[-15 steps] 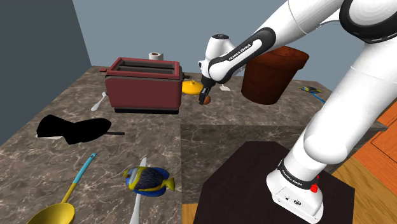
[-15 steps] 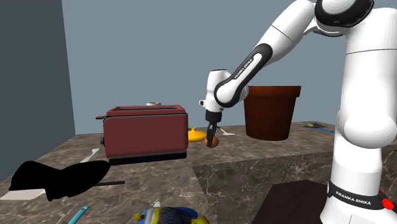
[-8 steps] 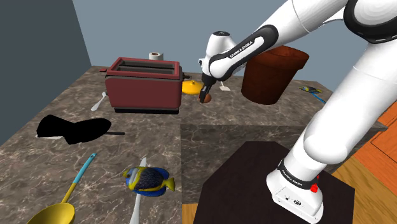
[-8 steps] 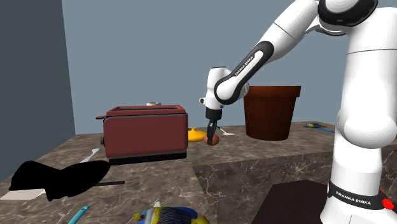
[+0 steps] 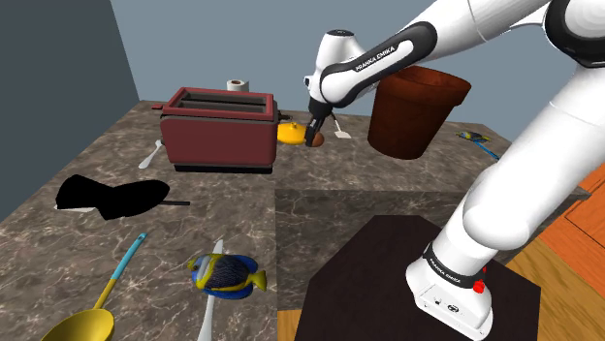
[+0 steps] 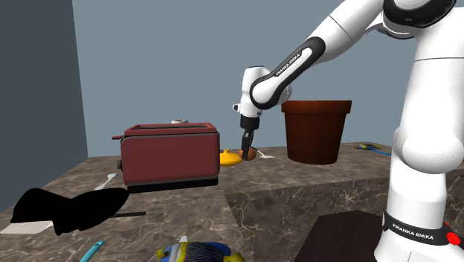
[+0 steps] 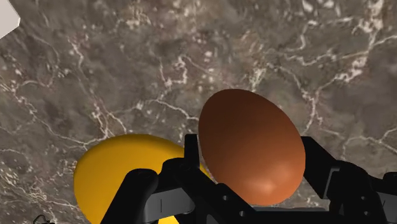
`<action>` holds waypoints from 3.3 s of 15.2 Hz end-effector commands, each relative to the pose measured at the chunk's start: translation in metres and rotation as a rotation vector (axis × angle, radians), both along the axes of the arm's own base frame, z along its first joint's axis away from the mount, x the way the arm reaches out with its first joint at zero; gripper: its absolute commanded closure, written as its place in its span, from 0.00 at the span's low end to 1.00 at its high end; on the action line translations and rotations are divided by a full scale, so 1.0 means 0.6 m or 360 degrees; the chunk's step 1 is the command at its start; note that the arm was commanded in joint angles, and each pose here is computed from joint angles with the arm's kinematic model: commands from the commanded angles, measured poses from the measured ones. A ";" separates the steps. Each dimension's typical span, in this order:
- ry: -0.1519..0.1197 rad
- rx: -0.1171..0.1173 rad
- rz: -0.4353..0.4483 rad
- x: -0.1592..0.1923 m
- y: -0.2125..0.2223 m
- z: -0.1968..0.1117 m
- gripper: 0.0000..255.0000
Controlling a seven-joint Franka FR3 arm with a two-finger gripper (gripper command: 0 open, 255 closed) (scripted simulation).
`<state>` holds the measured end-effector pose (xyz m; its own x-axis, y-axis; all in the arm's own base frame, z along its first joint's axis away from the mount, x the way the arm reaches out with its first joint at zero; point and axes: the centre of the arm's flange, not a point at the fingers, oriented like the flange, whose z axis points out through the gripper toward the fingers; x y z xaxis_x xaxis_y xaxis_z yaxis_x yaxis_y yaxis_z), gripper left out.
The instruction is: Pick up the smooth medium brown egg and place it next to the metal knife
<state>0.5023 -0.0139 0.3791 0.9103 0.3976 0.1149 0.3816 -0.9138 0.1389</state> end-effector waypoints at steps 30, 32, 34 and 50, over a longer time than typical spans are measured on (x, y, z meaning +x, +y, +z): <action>0.0001 0.0000 0.0000 -0.091 0.341 0.132 1.00; 0.0001 0.0000 0.0000 -0.102 0.383 0.132 1.00; 0.0001 0.0000 0.0000 -0.114 0.426 0.132 1.00; 0.0001 0.0000 0.0000 -0.165 0.621 0.072 1.00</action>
